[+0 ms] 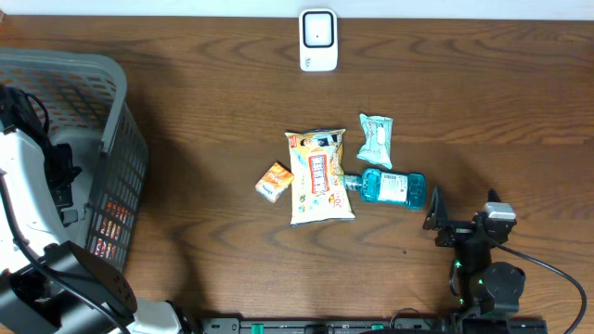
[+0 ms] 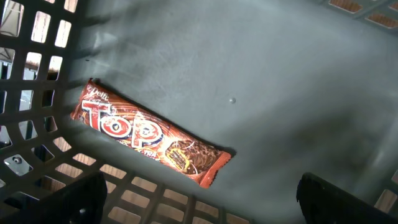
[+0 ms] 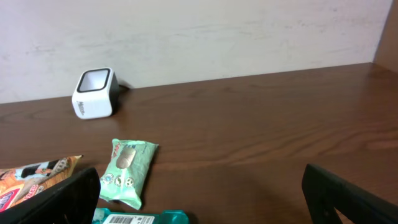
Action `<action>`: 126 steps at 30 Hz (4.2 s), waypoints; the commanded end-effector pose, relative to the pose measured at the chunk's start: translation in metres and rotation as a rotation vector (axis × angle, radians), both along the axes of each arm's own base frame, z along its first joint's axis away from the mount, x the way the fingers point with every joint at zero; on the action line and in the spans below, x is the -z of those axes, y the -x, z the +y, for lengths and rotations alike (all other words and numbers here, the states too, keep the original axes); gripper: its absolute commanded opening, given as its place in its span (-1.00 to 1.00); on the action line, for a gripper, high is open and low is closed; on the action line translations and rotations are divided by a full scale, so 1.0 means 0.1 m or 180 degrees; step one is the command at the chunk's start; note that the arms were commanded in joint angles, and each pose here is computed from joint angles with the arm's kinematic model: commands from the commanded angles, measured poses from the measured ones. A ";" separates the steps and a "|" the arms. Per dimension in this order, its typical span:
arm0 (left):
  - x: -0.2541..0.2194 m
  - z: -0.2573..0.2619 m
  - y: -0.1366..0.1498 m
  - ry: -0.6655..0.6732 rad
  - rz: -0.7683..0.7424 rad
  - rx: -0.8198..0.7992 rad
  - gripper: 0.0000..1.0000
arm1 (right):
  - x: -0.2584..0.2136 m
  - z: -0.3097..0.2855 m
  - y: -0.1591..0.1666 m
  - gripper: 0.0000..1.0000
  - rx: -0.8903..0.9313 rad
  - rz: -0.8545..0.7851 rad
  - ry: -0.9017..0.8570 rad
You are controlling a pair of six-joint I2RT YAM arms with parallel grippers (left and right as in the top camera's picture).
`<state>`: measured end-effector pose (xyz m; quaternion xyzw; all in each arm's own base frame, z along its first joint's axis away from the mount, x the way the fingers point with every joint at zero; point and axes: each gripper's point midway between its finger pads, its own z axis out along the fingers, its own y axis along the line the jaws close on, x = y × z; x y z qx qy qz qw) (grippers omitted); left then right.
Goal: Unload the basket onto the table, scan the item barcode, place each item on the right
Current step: 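Reach the left gripper into the basket and grasp the red TOP bar, then carry the red TOP bar out and drop it left of the snack bag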
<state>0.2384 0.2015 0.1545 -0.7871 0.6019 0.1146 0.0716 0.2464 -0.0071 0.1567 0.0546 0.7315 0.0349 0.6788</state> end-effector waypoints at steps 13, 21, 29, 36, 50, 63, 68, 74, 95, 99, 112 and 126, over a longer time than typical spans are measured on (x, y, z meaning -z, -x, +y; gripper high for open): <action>0.12 -0.11 0.09 0.0170 0.0052 -0.0447 0.95 | 0.00 0.01 0.00 0.99 -0.0010 0.0002 0.0022; 0.42 -0.30 0.29 0.0308 0.0211 -0.1193 0.95 | 0.00 0.01 0.00 0.99 -0.0009 0.0002 0.0022; 0.91 -0.36 0.42 0.0364 0.0402 -0.1408 0.96 | 0.00 0.01 0.00 0.99 -0.0009 0.0001 0.0023; 1.13 -0.40 0.47 0.0542 0.0519 -0.1517 0.95 | 0.00 0.01 0.00 0.98 -0.0009 0.0002 0.0022; 1.79 -0.46 0.57 0.0602 0.0663 -0.1421 0.96 | 0.00 0.01 0.00 0.98 -0.0010 0.0000 0.0022; 2.15 0.00 -0.08 0.0228 -0.0073 0.0592 0.89 | 0.00 0.01 0.00 0.99 -0.0009 0.0002 0.0022; 1.98 0.13 -0.28 0.0159 -0.0045 0.1195 0.89 | 0.00 0.01 0.00 0.99 -0.0009 0.0002 0.0022; 1.75 0.12 -0.31 0.0166 -0.0129 0.1188 0.89 | 0.00 0.01 0.00 0.98 -0.0009 0.0002 0.0022; 0.72 0.09 -0.32 -0.0298 -0.0613 0.1377 0.90 | 0.00 0.01 0.00 0.98 -0.0009 0.0002 0.0023; 0.90 -0.02 -0.13 -0.0083 -0.0487 0.0937 0.91 | 0.00 0.01 0.00 0.99 -0.0009 0.0002 0.0022; 1.27 0.21 0.18 -0.0425 0.0014 0.0257 0.91 | 0.00 0.01 0.00 0.99 -0.0009 0.0002 0.0022; 1.94 -0.08 0.26 0.0250 0.0294 0.0318 -0.85 | 0.00 0.01 0.00 0.98 -0.0009 0.0002 0.0022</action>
